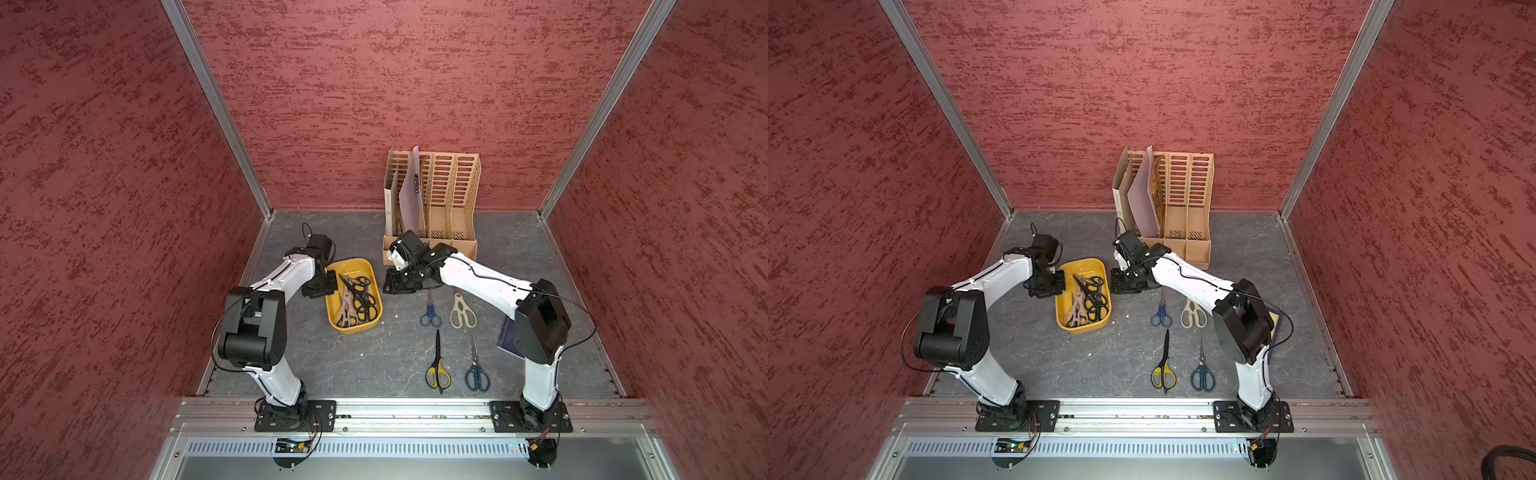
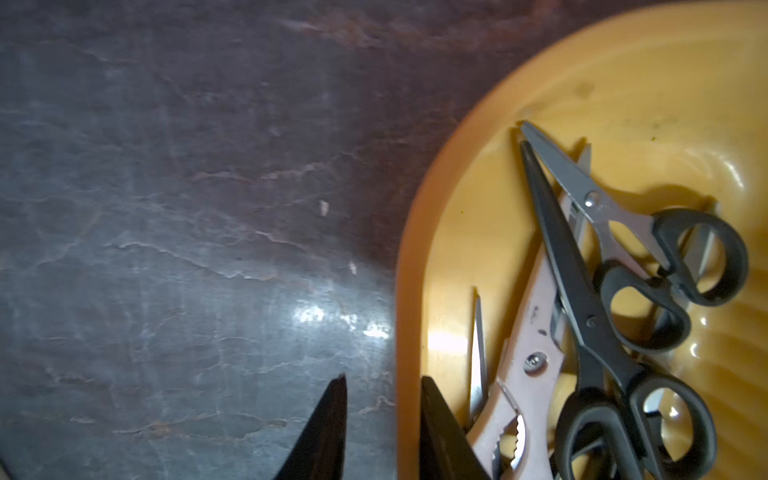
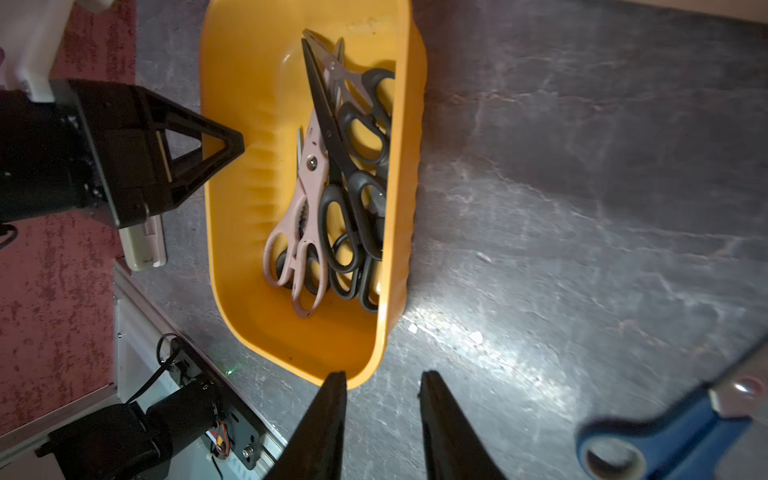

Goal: Take the scissors out of the storage box
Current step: Move the storage box to the center of the board.

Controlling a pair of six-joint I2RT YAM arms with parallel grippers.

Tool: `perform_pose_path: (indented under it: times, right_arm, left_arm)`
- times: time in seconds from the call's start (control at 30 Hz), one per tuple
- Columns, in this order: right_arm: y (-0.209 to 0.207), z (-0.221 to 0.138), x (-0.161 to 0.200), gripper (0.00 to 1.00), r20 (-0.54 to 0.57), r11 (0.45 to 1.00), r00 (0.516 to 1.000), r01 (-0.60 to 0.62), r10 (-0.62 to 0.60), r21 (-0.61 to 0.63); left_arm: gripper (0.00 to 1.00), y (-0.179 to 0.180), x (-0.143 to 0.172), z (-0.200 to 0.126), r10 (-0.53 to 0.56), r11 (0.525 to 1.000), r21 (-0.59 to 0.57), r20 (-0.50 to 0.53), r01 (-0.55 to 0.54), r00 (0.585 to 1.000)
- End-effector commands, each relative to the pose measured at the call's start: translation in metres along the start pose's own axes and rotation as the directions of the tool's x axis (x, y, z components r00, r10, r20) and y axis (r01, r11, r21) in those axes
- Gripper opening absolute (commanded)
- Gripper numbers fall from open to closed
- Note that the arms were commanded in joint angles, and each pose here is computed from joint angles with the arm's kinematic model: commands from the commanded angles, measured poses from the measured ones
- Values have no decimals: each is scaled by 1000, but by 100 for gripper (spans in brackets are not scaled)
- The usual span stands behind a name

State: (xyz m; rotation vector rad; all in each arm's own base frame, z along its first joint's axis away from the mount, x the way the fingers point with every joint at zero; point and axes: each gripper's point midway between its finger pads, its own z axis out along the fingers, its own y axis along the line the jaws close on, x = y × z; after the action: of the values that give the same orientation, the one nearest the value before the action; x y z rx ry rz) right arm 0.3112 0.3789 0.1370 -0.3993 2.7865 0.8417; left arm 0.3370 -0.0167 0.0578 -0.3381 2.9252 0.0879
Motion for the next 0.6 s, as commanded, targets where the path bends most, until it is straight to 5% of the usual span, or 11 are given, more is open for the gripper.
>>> perform_pose_path:
  times: [0.0,0.37,0.47,0.57]
  right_arm:
    - [18,0,-6,34,12,998,1000,5,-4,-59]
    - [17,-1,-5,34,2,998,1000,-1,1,-55]
    - [16,-3,-2,33,2,999,1000,-7,7,-51]
    - [13,-9,1,33,6,999,1000,-12,13,-36]
  left_arm:
    - [36,29,-11,-6,42,992,-119,14,-40,999]
    - [37,83,-53,-25,22,950,-311,96,9,995]
    - [38,78,-62,-33,-4,961,-274,118,37,993]
    - [53,42,-64,-58,-20,993,-108,159,38,987]
